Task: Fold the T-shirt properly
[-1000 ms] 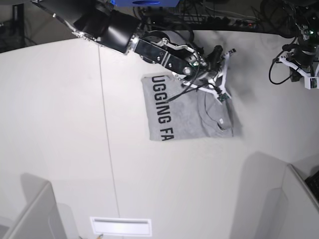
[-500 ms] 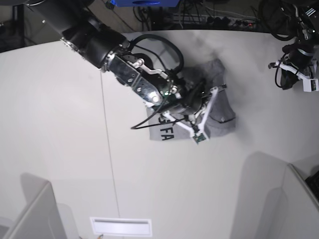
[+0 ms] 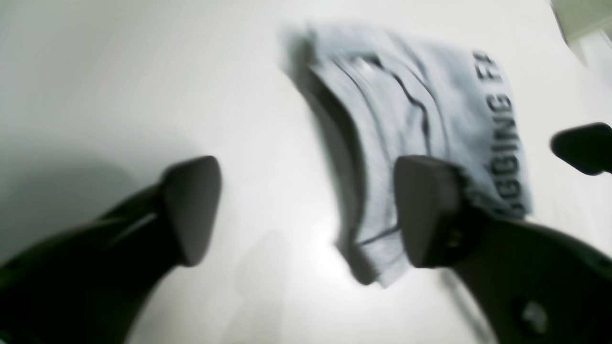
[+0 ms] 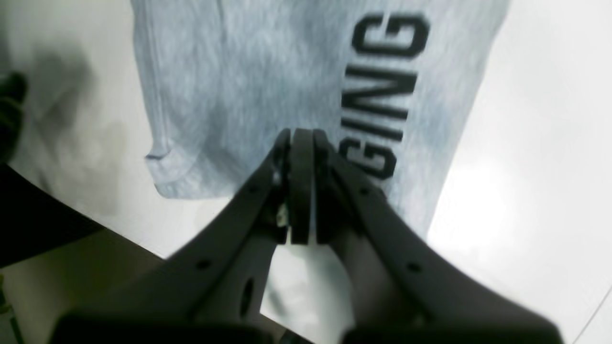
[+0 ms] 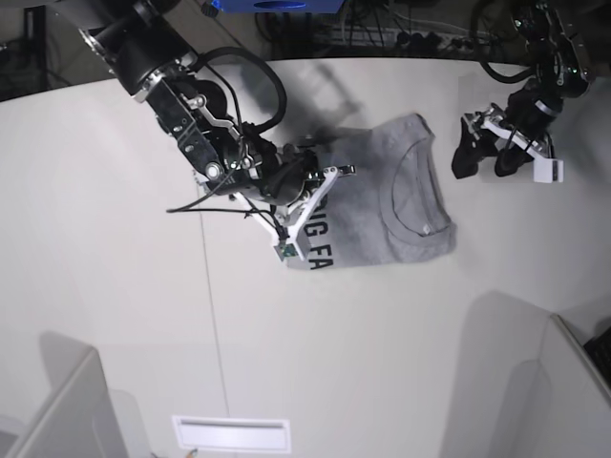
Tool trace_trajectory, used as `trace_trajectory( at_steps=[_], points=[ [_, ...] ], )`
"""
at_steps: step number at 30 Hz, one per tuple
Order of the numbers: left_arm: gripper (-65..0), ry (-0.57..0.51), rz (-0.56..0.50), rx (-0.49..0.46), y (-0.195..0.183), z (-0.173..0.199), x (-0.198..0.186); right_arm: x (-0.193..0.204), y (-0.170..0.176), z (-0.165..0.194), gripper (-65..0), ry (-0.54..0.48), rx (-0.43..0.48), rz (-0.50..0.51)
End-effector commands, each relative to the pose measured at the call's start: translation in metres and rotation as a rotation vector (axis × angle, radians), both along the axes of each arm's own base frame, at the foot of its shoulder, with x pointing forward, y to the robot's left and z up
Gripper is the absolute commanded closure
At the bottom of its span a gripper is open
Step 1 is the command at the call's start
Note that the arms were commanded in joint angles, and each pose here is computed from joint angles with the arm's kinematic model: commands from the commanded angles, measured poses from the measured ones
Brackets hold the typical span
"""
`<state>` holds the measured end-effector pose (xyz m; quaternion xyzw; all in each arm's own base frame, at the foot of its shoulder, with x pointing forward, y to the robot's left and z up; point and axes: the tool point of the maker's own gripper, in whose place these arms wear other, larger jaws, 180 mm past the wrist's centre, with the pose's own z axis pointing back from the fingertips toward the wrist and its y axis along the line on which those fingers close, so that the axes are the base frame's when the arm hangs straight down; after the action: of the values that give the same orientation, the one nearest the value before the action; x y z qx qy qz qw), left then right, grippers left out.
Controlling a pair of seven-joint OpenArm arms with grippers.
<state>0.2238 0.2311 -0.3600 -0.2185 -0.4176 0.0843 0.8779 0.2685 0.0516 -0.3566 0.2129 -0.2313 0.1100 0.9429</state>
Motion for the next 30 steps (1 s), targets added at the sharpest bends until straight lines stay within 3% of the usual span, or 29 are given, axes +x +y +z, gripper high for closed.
trace_trajectory(
  at_steps=[1, 5, 12, 20, 22, 30],
  points=[
    [-58.7, -0.04, -0.012, -0.014, -0.002, 0.007, 0.009, 0.007, 0.002, 0.013, 0.0, -0.047, 0.022, 0.0],
    [-58.6, -0.004, -0.02, -0.074, -0.016, -0.012, 0.017, 0.005, -0.005, 0.016, 0.0, -0.043, 0.045, -0.038],
    [-58.6, 0.058, -0.053, -0.16, -0.045, -0.041, 0.03, 0.004, -0.051, 0.002, 0.0, 0.007, 0.041, -0.197],
    [-56.8, 0.117, -0.046, -0.203, -0.051, -0.063, 0.035, -0.006, -0.102, -0.013, 0.0, -0.015, 0.016, -0.353],
    [-48.7, 0.152, -0.041, -0.214, -0.057, -0.071, 0.036, -0.011, -0.109, -0.018, 0.0, -0.001, 0.01, -0.376],
    [-3.6, 0.201, -0.092, -0.171, -0.067, -0.073, 0.046, -0.028, -0.131, -0.023, 0.0, -0.005, 0.003, -0.46]
  ],
)
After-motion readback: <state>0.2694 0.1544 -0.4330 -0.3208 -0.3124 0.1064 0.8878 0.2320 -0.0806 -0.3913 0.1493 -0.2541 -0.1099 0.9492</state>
